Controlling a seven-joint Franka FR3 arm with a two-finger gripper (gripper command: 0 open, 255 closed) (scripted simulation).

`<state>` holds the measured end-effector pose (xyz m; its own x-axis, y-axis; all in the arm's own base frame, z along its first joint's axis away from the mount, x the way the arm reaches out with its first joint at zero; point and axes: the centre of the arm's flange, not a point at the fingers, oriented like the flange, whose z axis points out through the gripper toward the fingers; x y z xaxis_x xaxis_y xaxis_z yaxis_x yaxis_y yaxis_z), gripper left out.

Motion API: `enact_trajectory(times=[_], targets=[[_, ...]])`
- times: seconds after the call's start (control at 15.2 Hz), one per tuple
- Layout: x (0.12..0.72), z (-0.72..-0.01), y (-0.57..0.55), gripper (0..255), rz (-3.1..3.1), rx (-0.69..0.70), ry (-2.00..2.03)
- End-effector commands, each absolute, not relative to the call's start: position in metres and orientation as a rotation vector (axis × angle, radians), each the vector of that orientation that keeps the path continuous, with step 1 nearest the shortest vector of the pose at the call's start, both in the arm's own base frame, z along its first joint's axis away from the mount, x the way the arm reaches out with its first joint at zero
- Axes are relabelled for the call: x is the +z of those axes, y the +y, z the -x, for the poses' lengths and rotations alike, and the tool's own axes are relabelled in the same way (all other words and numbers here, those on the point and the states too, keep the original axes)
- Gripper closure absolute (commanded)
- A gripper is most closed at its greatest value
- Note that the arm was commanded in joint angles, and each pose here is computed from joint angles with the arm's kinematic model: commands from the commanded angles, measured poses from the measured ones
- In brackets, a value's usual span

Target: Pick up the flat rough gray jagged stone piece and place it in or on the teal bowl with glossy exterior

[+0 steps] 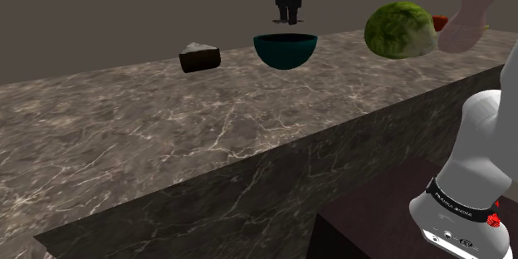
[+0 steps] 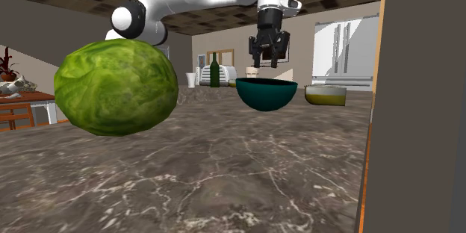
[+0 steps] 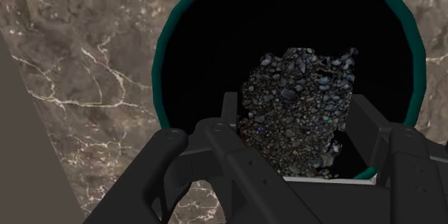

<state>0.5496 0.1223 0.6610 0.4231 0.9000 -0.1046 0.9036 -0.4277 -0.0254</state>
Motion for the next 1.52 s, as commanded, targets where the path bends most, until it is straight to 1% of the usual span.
enact_trajectory(times=[0.0, 0.26, 0.79, 0.86, 1.19, 1.45], targets=[[0.651, -0.549, 0.122, 255, -2.621, -0.158, 1.661], [0.629, -0.549, 0.122, 255, -2.621, -0.158, 1.661], [0.629, -0.549, 0.122, 255, -2.621, -0.158, 1.661], [0.629, -0.549, 0.122, 0, -2.621, -0.158, 1.661], [0.629, -0.549, 0.122, 0, -2.621, -0.158, 1.661], [0.678, -0.552, 0.126, 0, -2.621, -0.158, 1.661]])
